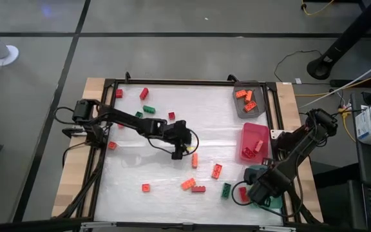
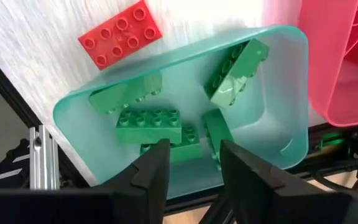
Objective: Sort blocks
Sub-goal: Put the green game piece into the blue bin
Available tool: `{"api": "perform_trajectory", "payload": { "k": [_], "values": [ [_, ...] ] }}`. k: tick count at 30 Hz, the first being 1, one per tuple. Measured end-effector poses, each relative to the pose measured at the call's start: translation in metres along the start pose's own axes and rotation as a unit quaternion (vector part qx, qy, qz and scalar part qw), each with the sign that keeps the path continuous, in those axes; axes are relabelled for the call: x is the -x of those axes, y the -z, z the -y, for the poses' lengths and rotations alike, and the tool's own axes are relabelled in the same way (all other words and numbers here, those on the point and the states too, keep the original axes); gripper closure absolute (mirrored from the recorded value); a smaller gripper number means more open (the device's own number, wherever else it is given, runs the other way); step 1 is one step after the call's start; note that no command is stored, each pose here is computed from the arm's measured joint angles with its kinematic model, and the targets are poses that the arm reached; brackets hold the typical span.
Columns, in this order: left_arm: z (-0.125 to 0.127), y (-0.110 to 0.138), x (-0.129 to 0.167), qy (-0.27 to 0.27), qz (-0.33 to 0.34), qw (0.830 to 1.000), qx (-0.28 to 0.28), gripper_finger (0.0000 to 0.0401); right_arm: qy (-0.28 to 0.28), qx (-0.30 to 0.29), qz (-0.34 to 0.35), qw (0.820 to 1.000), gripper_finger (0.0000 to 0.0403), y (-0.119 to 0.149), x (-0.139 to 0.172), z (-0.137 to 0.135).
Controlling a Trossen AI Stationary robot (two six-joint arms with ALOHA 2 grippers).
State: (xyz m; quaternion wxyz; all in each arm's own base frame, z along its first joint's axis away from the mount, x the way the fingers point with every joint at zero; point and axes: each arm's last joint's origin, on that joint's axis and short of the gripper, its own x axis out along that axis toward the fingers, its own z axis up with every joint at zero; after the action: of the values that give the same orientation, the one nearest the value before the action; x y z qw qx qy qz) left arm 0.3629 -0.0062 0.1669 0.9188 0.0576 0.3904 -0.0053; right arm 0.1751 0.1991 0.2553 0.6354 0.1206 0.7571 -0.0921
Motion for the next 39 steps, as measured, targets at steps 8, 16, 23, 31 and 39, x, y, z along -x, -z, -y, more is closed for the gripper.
{"api": "perform_trajectory", "payload": {
  "k": [8, 16, 23, 31, 39],
  "values": [
    [-0.016, 0.017, -0.022, -0.013, -0.037, 0.999, 0.005, 0.0201, 0.001, 0.0, 0.007, 1.0, 0.026, -0.001, 0.0, 0.0],
    [-0.024, 0.026, -0.031, -0.018, -0.06, 0.998, 0.014, 0.0207, 0.006, 0.002, 0.045, 0.999, 0.026, -0.004, 0.0, -0.001],
    [-0.023, 0.024, -0.03, -0.015, -0.052, 0.998, 0.021, 0.029, 0.001, 0.017, 0.146, 0.989, 0.026, -0.012, 0.002, -0.008],
    [-0.016, 0.01, -0.023, 0.131, 0.008, 0.984, 0.121, 0.0322, 0.06, 0.063, 0.376, 0.923, 0.026, -0.028, 0.011, -0.016],
    [-0.013, -0.024, -0.006, 0.262, 0.123, 0.934, 0.211, 0.0322, 0.087, 0.13, 0.462, 0.873, 0.026, -0.048, 0.023, -0.022]
  ]
}}
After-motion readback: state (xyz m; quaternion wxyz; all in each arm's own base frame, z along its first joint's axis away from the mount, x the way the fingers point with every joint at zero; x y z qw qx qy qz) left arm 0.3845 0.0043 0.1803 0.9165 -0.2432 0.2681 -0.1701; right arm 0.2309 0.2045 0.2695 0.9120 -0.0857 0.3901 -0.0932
